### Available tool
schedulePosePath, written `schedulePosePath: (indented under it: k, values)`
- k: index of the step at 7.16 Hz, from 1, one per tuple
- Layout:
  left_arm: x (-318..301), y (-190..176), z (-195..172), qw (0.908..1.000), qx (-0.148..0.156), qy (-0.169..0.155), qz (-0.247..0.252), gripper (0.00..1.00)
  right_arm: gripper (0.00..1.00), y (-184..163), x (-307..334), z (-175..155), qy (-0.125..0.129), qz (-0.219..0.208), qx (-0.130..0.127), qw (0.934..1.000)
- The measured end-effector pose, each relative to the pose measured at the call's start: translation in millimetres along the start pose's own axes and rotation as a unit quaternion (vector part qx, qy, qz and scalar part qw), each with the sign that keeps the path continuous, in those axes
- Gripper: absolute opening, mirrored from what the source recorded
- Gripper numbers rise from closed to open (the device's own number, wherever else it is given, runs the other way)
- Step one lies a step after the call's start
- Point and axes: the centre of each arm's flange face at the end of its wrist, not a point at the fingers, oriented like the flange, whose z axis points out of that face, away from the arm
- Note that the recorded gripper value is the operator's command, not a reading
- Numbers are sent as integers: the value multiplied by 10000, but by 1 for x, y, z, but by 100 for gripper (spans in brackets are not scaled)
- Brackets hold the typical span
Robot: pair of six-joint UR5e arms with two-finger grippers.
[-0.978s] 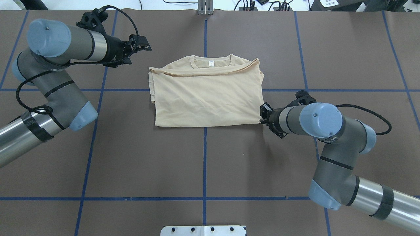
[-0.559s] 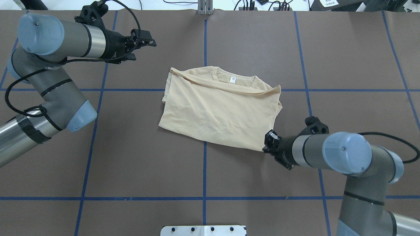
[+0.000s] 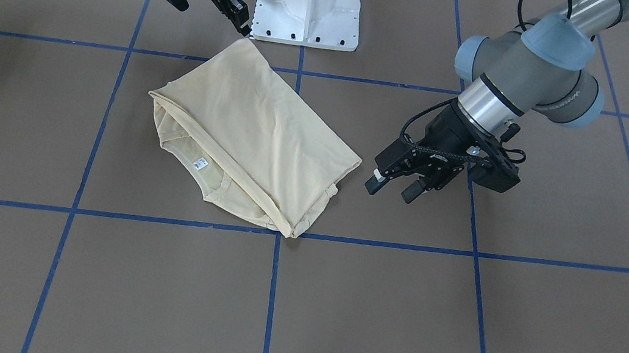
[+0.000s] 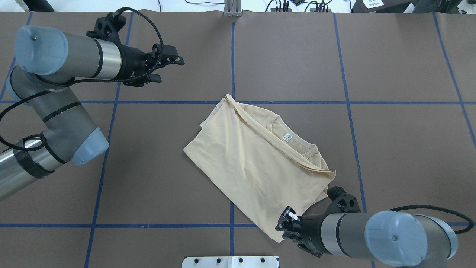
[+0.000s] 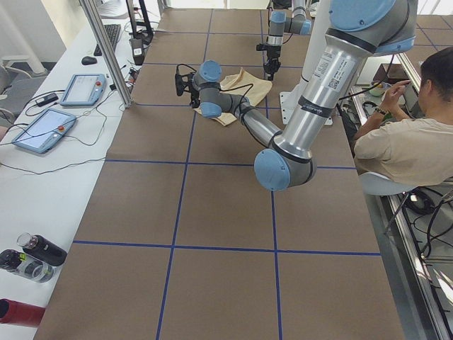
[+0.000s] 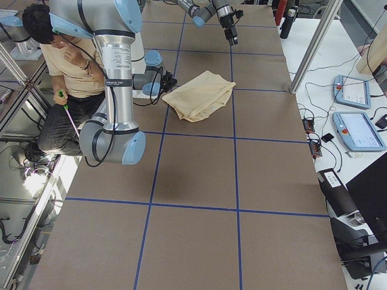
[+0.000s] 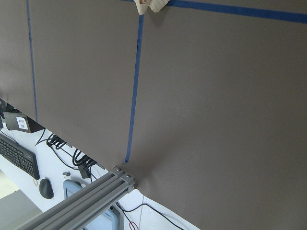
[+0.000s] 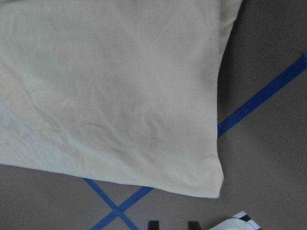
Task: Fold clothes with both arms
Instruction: 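Drag the shirt with the right gripper toward the robot, rotating it, then grasp the shirt's other side with the left gripper while the right gripper holds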
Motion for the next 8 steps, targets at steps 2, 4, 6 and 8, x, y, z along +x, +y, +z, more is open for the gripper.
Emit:
schedulePosePath:
  k: [2, 4, 6, 8]
  values:
    - [-28, 62, 11, 9977, -352, -540, -200, 89, 100, -21, -25, -31, -281, 123, 37, 9995]
    - [-60, 130, 44, 9930, -534, -1032, -231, 82, 100, -71, -54, -57, -413, 354, 188, 9983]
    - [-66, 152, 67, 9908, -609, -1192, -208, 74, 100, -111, -74, -68, -451, 512, 325, 9971]
    - [-70, 154, 80, 9896, -609, -1288, -201, 62, 100, -122, -81, -64, -450, 546, 399, 9967]
